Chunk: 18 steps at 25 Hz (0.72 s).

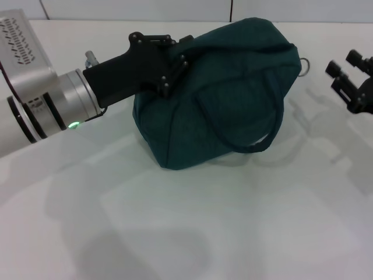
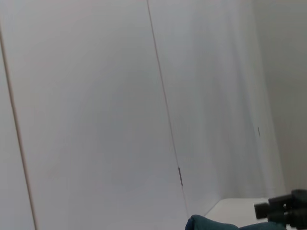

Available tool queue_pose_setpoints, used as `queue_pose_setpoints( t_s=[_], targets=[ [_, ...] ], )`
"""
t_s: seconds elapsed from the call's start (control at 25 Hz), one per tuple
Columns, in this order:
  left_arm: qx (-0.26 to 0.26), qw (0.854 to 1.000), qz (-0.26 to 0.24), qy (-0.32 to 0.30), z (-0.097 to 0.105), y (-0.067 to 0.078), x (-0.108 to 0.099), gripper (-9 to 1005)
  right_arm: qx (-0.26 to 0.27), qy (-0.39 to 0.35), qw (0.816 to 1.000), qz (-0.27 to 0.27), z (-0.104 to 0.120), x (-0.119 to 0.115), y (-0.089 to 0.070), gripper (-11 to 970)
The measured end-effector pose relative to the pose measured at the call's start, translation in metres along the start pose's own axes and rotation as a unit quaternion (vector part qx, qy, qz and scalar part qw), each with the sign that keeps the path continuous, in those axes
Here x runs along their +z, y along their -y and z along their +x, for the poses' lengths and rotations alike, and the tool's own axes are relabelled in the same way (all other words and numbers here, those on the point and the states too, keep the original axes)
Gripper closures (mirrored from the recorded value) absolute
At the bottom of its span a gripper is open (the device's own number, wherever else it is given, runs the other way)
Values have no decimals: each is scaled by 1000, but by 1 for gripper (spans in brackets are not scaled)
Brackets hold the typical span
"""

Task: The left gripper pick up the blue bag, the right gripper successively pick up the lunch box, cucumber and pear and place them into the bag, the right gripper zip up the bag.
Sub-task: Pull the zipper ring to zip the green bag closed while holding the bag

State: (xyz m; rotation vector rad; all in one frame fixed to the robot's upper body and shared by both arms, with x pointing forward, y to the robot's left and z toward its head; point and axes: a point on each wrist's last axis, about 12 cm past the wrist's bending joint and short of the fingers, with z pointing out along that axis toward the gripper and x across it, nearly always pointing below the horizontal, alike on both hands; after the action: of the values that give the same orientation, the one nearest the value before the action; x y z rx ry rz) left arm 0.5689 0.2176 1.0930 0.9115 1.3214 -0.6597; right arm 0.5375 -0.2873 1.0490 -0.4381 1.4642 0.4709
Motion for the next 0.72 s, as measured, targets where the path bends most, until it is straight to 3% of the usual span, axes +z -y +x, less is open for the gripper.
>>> queue_pose_setpoints(
  t_s=[0.24, 0.36, 0.72],
  targets=[
    [1, 1000, 4, 0, 0, 1, 1, 889, -19, -46, 999, 2, 5, 17, 3, 522],
    [1, 1000, 6, 1, 0, 2, 1, 888, -32, -67, 997, -5, 5, 30, 2, 477],
    [4, 1000, 9, 4, -2, 3, 2, 890, -59, -109, 992, -31, 5, 59, -6, 479]
  ],
)
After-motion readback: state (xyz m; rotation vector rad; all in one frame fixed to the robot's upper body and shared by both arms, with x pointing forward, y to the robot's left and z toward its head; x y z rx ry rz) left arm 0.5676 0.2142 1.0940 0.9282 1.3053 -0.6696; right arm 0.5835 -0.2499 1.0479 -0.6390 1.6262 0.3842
